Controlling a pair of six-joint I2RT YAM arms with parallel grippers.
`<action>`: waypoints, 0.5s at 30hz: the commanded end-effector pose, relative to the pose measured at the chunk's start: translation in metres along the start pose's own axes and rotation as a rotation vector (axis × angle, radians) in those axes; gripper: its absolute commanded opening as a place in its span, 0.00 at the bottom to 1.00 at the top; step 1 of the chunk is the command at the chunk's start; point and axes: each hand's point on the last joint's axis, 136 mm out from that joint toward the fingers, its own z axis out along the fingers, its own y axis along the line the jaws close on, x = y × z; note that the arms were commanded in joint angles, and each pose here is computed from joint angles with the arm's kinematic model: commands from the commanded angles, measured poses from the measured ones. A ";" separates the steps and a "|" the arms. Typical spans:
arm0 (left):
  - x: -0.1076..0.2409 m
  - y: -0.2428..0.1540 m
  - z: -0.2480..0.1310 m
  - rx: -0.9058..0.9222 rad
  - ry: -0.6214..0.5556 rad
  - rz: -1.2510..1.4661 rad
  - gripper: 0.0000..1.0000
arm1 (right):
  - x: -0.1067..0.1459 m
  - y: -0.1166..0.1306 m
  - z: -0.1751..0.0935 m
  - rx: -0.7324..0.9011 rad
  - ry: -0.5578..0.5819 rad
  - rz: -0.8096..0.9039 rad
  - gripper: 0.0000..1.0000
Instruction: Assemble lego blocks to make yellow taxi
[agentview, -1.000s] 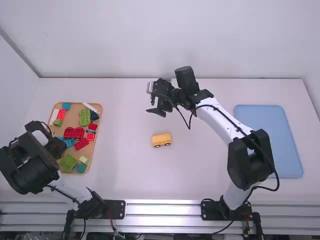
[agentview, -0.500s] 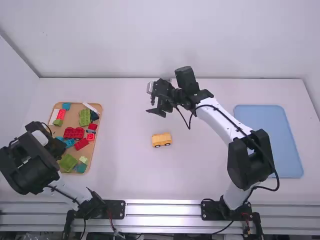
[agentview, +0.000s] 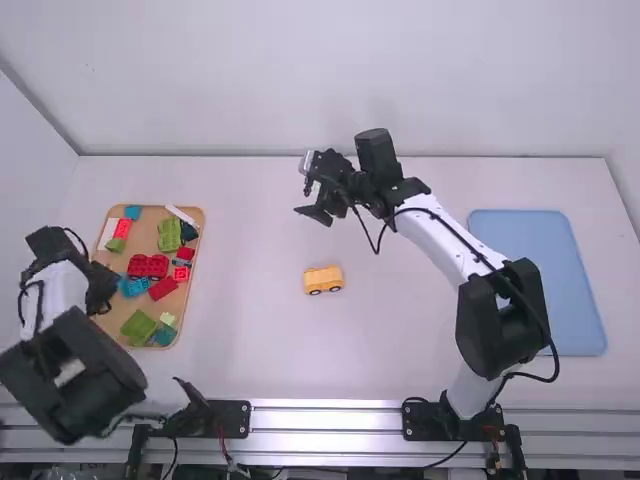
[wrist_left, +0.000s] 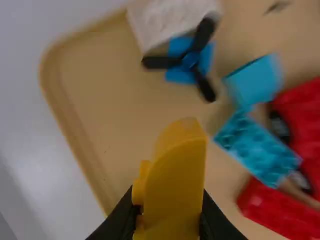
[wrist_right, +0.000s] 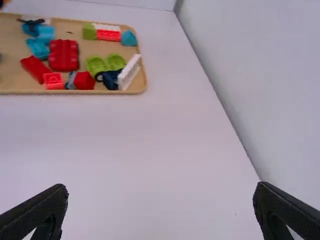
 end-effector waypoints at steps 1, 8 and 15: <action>-0.003 -0.043 -0.037 0.164 -0.076 0.165 0.05 | 0.001 -0.006 -0.005 0.044 0.019 0.092 0.99; 0.078 -0.187 -0.121 0.693 -0.214 0.820 0.05 | 0.011 -0.005 -0.004 0.043 0.016 0.096 0.98; 0.173 -0.266 -0.162 0.972 -0.452 1.253 0.10 | 0.037 -0.018 -0.009 0.102 -0.103 0.419 0.99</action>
